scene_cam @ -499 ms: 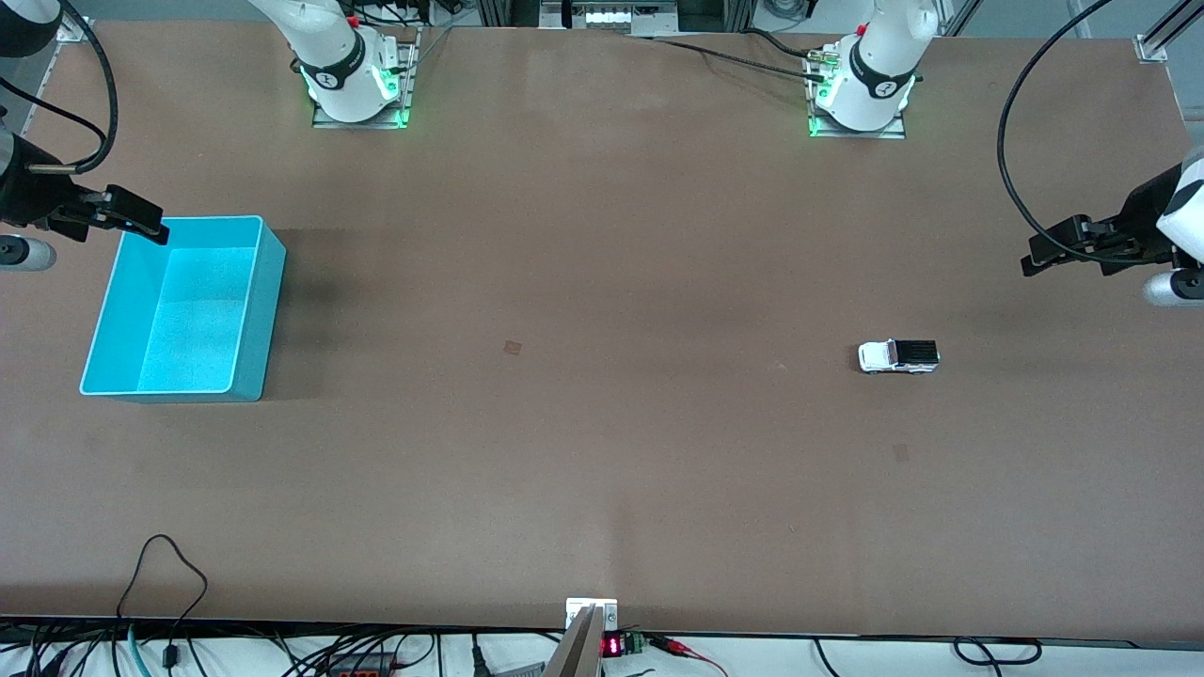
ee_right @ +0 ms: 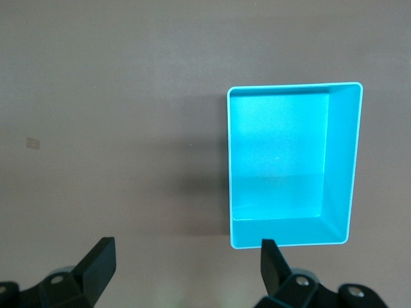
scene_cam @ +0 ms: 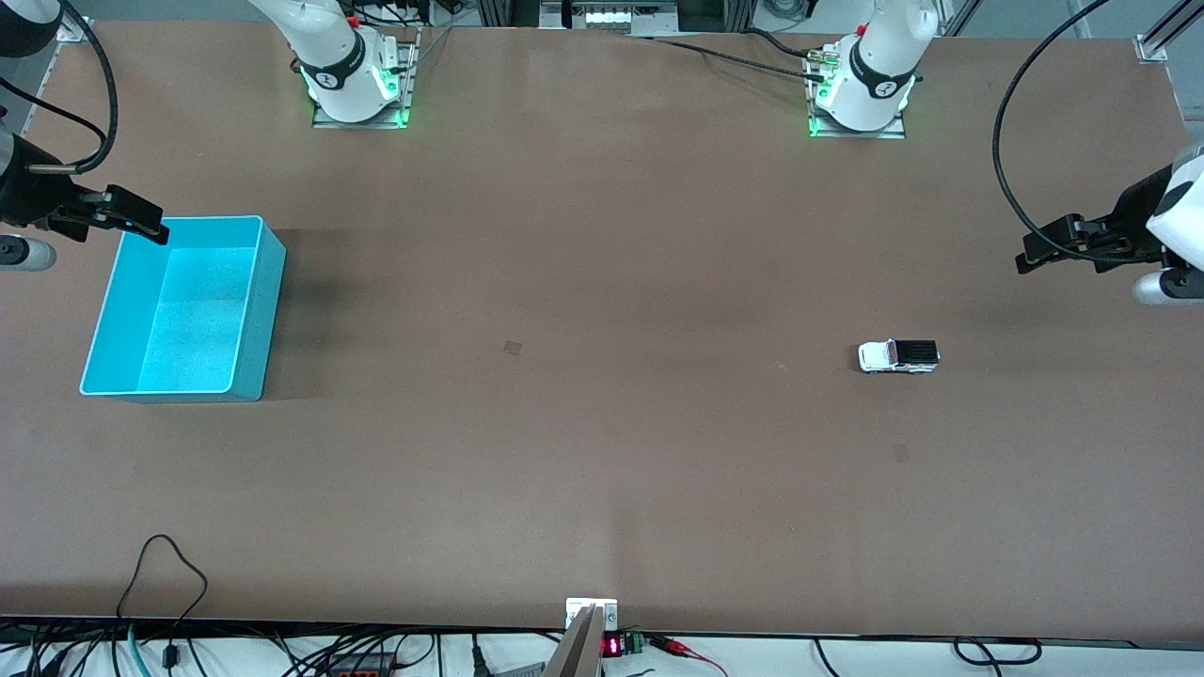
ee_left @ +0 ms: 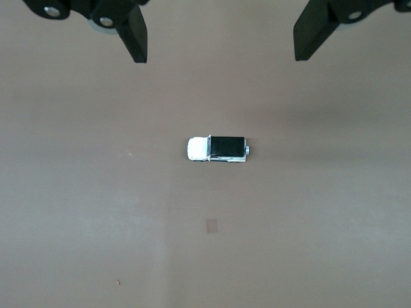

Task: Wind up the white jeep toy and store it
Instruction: 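Reach the left gripper over the white toy jeep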

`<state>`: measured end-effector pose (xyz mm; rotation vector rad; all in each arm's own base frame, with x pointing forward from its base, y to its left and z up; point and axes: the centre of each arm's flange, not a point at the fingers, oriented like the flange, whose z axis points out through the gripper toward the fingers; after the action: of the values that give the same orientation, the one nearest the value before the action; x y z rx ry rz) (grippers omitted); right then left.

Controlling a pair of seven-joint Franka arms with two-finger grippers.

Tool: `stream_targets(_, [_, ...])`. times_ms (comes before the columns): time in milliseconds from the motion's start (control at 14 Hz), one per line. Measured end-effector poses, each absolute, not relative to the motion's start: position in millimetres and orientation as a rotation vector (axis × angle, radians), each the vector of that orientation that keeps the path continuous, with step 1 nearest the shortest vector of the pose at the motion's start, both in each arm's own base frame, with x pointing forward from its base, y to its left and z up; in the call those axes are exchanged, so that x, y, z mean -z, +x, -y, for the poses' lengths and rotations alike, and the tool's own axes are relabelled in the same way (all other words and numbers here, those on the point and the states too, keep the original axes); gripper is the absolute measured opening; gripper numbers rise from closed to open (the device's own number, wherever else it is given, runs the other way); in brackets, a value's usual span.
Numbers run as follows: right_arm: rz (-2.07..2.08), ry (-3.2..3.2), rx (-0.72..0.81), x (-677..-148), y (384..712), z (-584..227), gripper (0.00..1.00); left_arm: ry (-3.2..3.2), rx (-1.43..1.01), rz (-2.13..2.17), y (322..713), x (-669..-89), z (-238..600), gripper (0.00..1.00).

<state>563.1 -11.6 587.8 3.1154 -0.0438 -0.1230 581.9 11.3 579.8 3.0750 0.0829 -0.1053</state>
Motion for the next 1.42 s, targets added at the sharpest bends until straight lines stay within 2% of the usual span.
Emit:
stream_targets(499, [0.046,3.115,0.126,-586.3,563.9,12.4,1.00,3.128,0.168,0.051,581.0,-515.0,18.3,1.00])
stream_targets(997, [0.050,3.115,0.131,-584.4,564.9,13.9,1.00,3.030,0.208,0.660,567.8,-396.8,39.2,1.00])
stream_targets(1425, [0.052,3.125,0.129,-584.5,565.0,13.3,1.00,2.774,0.269,1.229,571.0,-307.5,18.3,1.00])
